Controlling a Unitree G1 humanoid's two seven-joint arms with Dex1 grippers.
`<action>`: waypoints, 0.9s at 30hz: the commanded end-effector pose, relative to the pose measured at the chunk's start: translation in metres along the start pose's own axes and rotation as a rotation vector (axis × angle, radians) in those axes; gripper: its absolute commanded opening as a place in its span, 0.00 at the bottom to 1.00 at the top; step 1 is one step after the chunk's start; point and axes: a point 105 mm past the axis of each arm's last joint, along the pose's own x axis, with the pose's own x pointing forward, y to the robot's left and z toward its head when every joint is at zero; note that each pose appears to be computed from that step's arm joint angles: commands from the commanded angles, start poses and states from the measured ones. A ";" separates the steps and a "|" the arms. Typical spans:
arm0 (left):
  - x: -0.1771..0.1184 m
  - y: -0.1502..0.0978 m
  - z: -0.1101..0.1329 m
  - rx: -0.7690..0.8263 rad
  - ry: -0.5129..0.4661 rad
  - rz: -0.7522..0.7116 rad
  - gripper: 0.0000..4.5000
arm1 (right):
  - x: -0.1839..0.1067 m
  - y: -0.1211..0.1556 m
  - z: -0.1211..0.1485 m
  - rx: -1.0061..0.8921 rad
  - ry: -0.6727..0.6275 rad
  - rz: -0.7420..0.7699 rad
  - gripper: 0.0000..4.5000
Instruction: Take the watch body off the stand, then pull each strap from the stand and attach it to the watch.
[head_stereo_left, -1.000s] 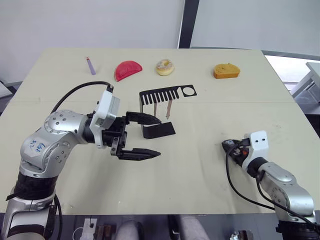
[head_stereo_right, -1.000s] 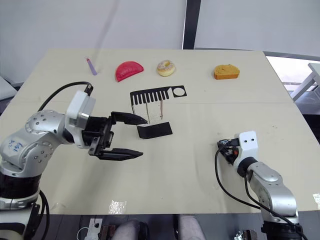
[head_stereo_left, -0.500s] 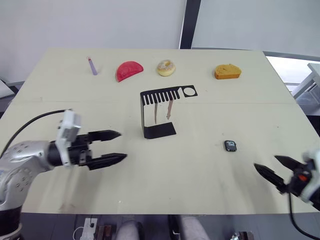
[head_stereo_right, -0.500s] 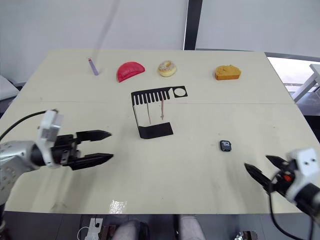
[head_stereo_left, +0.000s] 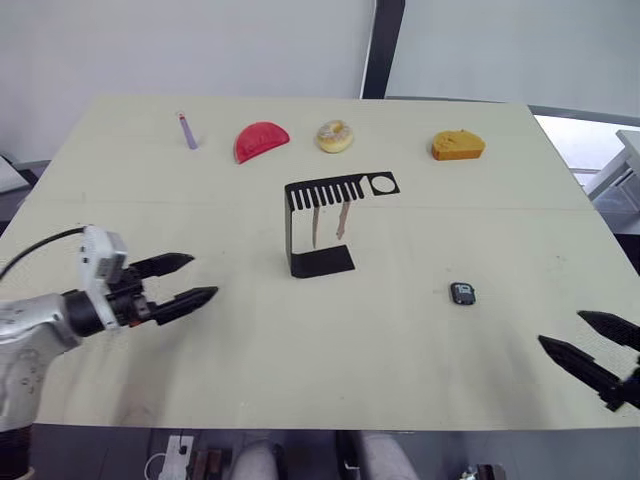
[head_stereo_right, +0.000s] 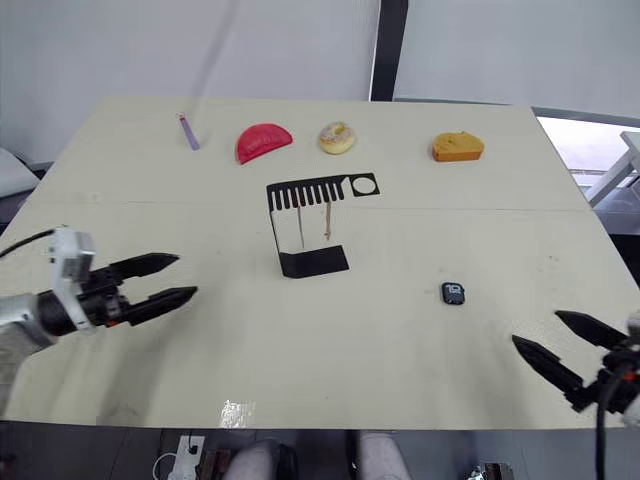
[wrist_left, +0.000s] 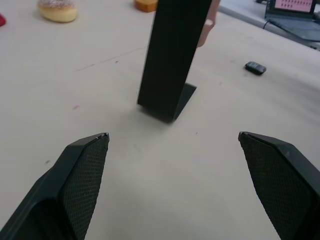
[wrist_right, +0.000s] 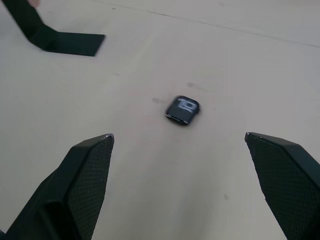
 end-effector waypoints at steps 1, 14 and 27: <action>0.025 -0.002 0.008 0.065 -0.034 0.112 1.00 | 0.023 0.031 0.019 -0.038 -0.067 0.110 0.99; 0.085 -0.001 0.000 0.080 -0.041 0.277 1.00 | 0.079 0.089 0.040 -0.089 -0.133 0.363 0.99; 0.108 0.012 0.003 0.132 -0.068 0.434 0.82 | 0.096 0.087 0.042 -0.073 -0.170 0.349 1.00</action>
